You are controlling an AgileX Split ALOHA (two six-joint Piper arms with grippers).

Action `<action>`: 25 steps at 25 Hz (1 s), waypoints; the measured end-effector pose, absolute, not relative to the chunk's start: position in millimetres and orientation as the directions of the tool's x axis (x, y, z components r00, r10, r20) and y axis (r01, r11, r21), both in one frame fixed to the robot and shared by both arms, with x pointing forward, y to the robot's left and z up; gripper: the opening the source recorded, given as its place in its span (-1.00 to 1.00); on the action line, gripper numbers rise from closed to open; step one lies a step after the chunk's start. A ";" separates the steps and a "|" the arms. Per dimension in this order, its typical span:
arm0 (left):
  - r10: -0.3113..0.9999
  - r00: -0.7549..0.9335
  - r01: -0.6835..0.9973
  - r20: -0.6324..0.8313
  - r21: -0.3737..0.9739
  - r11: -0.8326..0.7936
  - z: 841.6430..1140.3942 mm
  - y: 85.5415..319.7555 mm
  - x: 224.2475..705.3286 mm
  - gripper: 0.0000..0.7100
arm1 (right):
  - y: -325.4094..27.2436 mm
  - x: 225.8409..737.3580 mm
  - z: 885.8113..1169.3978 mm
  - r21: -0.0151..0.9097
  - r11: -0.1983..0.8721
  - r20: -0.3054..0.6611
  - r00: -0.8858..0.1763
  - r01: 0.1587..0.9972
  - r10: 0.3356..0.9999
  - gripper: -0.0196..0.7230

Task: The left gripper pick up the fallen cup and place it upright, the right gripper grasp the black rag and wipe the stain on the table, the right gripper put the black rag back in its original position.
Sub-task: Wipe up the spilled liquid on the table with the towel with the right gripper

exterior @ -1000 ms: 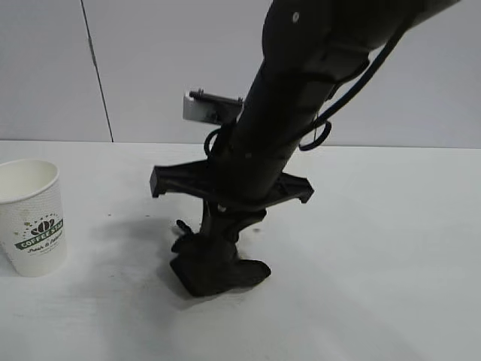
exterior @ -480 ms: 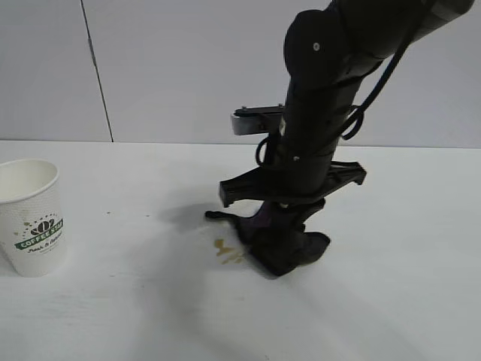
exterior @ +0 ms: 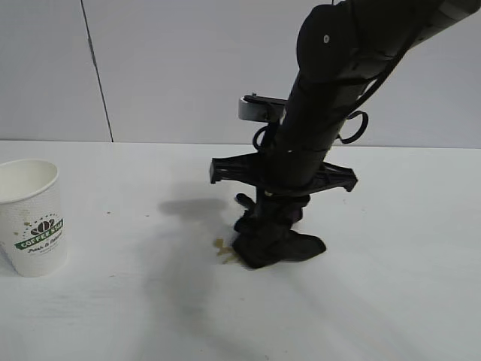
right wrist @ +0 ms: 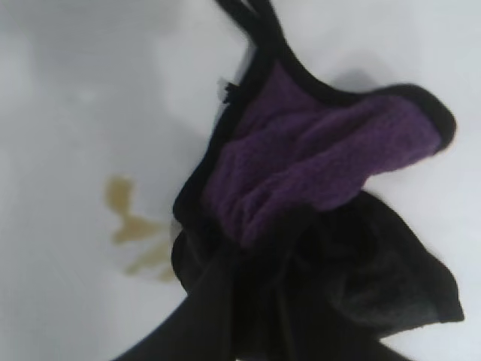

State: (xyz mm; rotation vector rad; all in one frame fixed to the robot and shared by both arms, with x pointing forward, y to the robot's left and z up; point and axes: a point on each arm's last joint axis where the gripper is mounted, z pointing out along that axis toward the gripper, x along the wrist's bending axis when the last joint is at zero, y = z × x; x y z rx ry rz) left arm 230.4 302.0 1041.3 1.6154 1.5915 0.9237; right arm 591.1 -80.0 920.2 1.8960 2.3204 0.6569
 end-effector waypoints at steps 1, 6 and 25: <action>1.000 0.001 0.518 0.025 0.855 -0.022 1041.3 302.0 230.4 0.96 | -74.1 589.1 917.5 0.368 0.144 0.229 -0.239 0.919 0.944 -0.83; 1.000 0.001 0.518 0.025 0.855 -0.022 1041.3 302.0 230.4 0.96 | -47.0 574.6 895.2 0.315 0.171 0.295 -0.268 0.933 0.917 -0.84; 1.000 0.001 0.518 0.025 0.855 -0.022 1041.3 302.0 230.4 0.96 | -132.7 614.7 891.7 0.246 0.068 0.158 -0.109 0.967 0.981 -0.84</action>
